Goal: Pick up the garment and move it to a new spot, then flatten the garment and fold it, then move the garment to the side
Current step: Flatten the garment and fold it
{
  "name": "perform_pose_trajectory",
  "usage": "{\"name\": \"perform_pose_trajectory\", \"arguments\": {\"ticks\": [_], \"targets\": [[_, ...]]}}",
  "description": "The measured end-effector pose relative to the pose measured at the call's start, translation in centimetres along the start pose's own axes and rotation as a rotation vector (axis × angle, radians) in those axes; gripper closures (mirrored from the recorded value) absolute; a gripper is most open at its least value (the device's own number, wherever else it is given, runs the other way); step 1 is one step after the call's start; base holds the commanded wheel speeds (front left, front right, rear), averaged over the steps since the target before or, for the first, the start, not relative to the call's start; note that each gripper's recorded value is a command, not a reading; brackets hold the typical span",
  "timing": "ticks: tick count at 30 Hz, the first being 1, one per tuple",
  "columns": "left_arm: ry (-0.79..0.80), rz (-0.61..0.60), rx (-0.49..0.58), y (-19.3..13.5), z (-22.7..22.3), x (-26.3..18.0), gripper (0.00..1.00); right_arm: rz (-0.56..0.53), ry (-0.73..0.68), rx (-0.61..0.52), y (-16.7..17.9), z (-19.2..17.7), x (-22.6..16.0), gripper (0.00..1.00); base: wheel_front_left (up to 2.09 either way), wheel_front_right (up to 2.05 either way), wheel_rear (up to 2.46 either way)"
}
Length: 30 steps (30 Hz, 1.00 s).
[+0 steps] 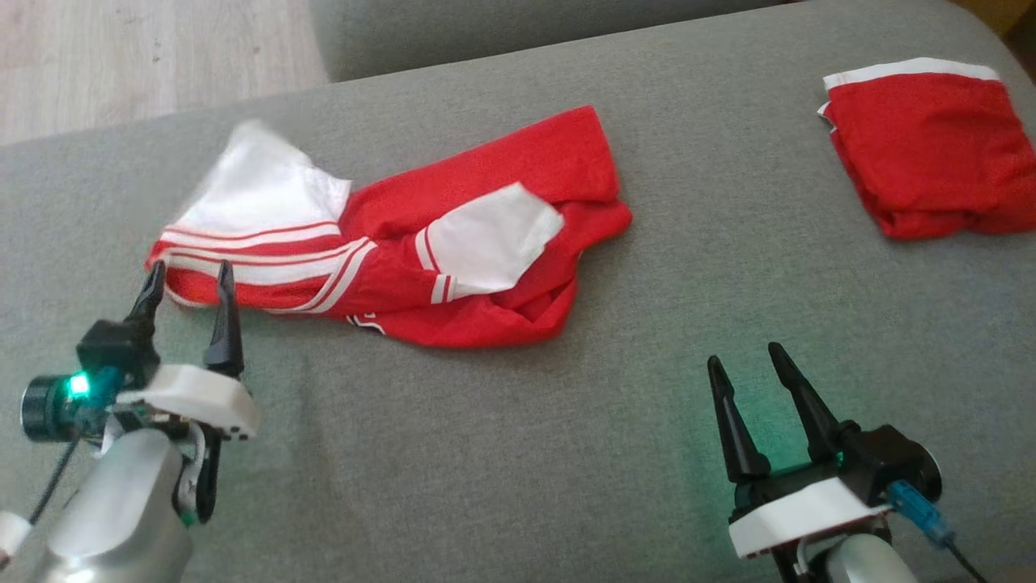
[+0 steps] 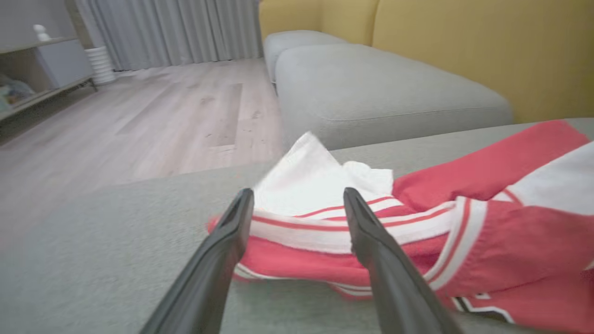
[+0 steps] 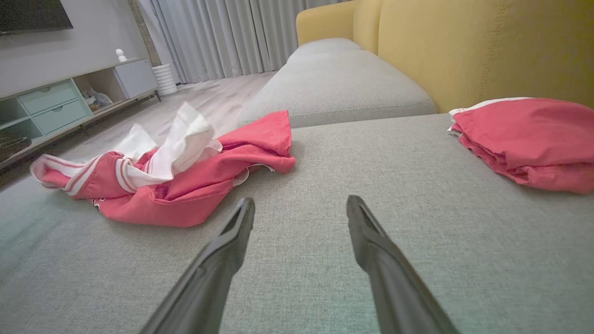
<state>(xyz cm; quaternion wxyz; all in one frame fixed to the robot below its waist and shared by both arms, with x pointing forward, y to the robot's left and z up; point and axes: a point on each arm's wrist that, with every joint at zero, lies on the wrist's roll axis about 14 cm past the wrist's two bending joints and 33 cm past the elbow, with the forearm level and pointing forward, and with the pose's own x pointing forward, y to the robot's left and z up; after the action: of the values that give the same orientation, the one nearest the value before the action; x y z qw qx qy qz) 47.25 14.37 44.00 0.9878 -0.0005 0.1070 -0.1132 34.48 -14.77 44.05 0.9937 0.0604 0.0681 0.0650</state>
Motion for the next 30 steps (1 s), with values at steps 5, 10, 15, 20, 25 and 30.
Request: {"name": "perform_pose_trajectory", "arguments": {"ticks": [5,10,15,20,25,30], "targets": [[-0.073,0.012,0.117,-0.7,1.5,-0.2,0.0,0.01,0.018,0.002,0.3,-0.6,0.3,0.0,0.0,0.0,0.0],[-0.181,-0.153,0.219,-7.5,3.3,-0.3,0.0,0.021,0.032,0.004,0.5,-1.0,0.6,0.0,0.0,0.0,0.0],[-0.222,-0.383,0.31,-16.3,3.6,0.3,0.0,0.036,0.031,0.0,0.9,-0.9,1.5,0.0,0.0,0.0,0.0],[-0.202,-0.5,0.417,-21.3,3.7,2.5,0.0,0.021,0.037,-0.004,0.3,-1.0,1.8,0.0,0.0,0.0,0.0],[-0.082,-0.524,0.521,-22.2,0.8,4.8,0.0,-0.01,0.05,-0.009,-0.7,-1.3,1.8,0.0,0.0,0.0,0.0],[-0.008,-0.461,0.638,-20.7,-1.3,7.1,0.13,-0.05,0.07,-0.011,-1.9,-1.8,1.2,0.0,0.0,0.0,0.0]]}}
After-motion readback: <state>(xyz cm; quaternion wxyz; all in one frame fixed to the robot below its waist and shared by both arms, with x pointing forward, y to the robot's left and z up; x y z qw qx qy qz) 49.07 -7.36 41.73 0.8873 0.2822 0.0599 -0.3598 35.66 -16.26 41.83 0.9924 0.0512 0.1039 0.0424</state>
